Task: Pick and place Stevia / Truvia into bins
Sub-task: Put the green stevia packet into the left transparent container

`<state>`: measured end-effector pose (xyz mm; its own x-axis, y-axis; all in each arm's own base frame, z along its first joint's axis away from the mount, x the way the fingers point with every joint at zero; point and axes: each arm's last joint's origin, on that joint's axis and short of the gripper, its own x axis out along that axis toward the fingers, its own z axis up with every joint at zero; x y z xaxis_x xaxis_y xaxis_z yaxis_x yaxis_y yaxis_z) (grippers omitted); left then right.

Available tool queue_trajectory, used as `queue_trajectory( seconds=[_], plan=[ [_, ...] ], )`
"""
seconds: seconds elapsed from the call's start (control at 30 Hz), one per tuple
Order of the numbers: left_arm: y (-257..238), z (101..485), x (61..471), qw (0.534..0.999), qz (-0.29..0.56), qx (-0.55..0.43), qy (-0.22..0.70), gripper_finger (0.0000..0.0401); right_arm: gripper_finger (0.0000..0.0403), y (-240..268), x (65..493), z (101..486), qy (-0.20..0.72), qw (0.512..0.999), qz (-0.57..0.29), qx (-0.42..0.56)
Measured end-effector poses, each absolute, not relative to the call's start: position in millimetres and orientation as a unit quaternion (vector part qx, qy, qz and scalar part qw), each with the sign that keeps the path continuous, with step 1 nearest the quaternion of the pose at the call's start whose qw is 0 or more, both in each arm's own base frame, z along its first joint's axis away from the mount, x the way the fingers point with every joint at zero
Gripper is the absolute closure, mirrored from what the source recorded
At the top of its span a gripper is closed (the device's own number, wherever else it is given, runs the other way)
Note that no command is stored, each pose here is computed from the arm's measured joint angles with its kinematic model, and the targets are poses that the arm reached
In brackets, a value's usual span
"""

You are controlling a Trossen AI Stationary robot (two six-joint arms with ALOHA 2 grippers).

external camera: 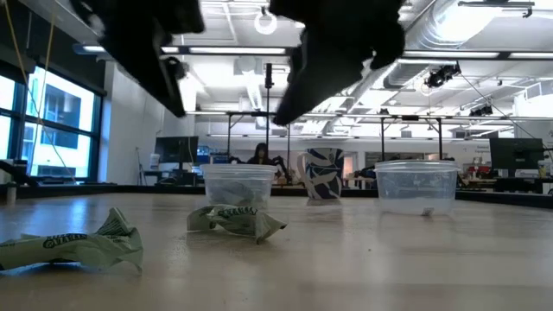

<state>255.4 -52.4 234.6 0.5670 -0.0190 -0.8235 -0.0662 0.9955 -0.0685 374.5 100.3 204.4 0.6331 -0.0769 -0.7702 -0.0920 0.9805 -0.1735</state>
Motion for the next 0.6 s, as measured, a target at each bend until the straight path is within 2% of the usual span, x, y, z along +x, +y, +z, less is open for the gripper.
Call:
queue_trajectory(
  seconds=[0.23,0.6],
  plan=[
    [-84.3,242.9,227.3,0.872,0.001,-0.053,0.487,0.0112,0.0206,120.2,393.6,195.7,0.431,0.884,0.118,-0.138],
    [-110.4,240.4,203.4,0.842,-0.010,-0.078,0.534,0.0112,0.0206,144.2,430.2,160.7,0.506,0.840,0.136,-0.144]
  ],
)
